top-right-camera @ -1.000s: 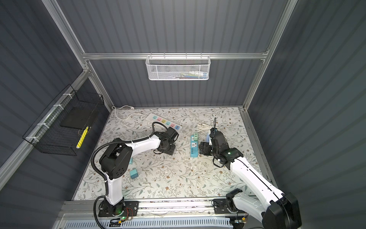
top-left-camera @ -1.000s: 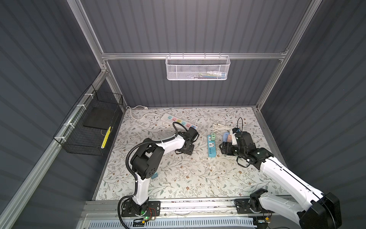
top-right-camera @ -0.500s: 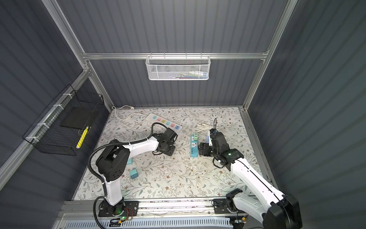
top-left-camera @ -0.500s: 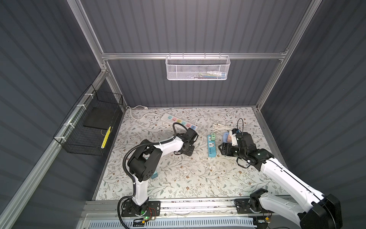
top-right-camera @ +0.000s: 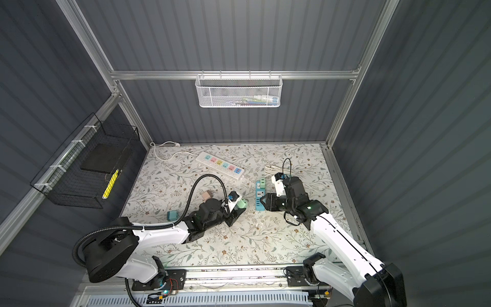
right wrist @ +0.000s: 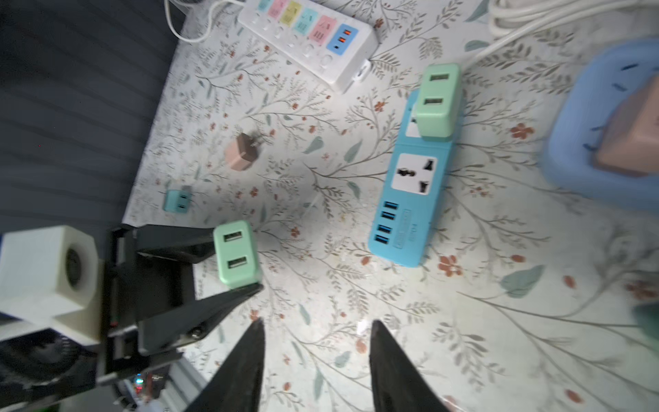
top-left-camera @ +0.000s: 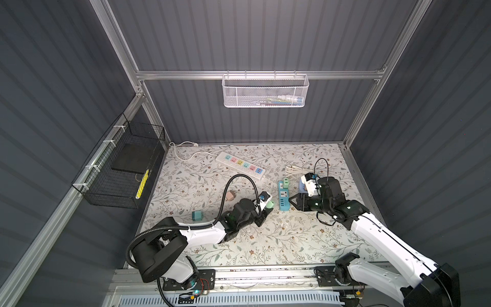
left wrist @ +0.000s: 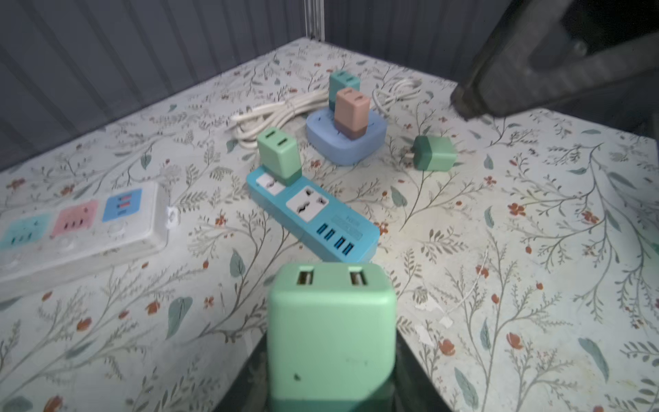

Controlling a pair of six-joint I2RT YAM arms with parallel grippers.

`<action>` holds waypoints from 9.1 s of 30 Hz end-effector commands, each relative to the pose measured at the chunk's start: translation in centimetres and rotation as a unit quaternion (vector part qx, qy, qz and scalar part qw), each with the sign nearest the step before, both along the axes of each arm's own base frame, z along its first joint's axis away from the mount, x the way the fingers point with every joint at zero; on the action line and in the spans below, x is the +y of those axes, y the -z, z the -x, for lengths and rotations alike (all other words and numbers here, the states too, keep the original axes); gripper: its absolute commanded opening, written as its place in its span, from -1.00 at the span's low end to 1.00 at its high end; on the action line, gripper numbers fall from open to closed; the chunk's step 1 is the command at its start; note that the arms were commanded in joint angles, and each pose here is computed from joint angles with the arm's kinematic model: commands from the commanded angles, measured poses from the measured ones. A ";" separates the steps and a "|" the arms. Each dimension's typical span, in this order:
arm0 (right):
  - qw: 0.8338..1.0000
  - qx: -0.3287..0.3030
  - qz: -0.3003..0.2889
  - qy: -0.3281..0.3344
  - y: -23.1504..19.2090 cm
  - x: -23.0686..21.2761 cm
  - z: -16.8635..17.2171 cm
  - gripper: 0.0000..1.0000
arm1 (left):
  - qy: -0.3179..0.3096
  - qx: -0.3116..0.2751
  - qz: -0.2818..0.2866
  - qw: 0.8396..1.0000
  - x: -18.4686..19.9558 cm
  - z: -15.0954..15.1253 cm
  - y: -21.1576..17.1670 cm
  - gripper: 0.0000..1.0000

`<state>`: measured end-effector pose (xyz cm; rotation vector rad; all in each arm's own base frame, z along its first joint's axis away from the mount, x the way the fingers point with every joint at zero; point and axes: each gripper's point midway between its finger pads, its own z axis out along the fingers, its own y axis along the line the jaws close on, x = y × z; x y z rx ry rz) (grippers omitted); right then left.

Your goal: Insert the plug

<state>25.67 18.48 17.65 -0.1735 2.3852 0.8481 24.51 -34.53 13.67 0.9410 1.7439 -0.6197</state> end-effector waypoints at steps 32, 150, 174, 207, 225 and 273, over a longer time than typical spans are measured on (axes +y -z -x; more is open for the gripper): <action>0.995 -0.007 -0.031 -0.098 -0.7 5.4 -0.7 -0.62 | -0.009 -0.030 0.066 0.997 -0.8 -0.9 -5.2 0.26; 0.952 -0.033 0.266 0.149 4.8 0.0 -9.5 0.23 | -0.487 0.064 0.076 0.868 20.2 -2.9 -5.1 0.97; 0.962 -0.001 0.239 0.132 6.4 0.4 -7.8 0.45 | -0.473 0.079 0.078 0.874 19.0 -3.5 -5.7 0.98; 0.944 0.077 0.275 0.164 15.2 -0.3 -11.6 -0.07 | -0.469 0.105 0.087 0.872 17.7 -6.0 -5.1 0.97; 0.962 0.027 0.235 0.135 7.4 -1.7 -14.7 0.67 | -0.526 0.203 0.058 0.824 17.3 -13.4 -6.5 0.98; 0.943 -0.020 0.271 -0.192 11.6 13.2 -20.9 0.98 | -0.455 0.153 0.035 0.876 17.6 -14.0 -7.2 1.00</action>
